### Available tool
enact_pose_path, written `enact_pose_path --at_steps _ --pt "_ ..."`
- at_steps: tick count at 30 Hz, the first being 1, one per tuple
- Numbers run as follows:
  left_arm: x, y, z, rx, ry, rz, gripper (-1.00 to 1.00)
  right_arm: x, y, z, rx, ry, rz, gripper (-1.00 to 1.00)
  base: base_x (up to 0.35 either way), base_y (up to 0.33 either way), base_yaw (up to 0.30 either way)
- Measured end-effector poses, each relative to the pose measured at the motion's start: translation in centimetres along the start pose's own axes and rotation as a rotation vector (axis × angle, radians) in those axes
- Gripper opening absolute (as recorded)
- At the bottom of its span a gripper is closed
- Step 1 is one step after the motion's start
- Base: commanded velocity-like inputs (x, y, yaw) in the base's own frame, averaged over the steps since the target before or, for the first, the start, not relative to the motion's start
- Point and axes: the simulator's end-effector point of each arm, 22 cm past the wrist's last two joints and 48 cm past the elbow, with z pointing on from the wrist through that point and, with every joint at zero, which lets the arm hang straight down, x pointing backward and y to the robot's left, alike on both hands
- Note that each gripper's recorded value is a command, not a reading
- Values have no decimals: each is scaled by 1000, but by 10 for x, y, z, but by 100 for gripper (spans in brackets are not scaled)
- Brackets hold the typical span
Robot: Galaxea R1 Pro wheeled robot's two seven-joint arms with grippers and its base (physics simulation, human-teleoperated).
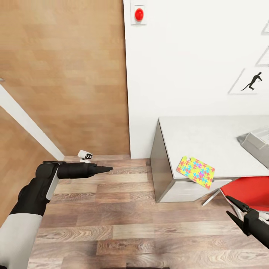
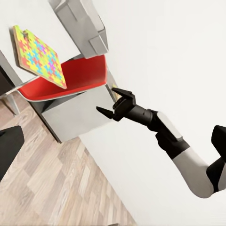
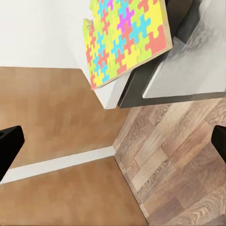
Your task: Put all the toys in the child's room - the three board games (two on the bed and one on the table), the two jigsaw puzzles on the table, and the tennis ball on the table - inside the toy box on the table in the child's room.
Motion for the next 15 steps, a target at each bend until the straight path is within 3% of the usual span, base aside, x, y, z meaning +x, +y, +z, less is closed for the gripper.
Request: enact_pose_path --at_steps 7,15 --pt "-3 -5 -1 -1 -2 11 100 39 24 26 -85 84 -48 100 0 -205 0" --pt "-6 -12 -2 0 -5 25 100 43 42 26 -154 93 -60 100 0 -60 0"
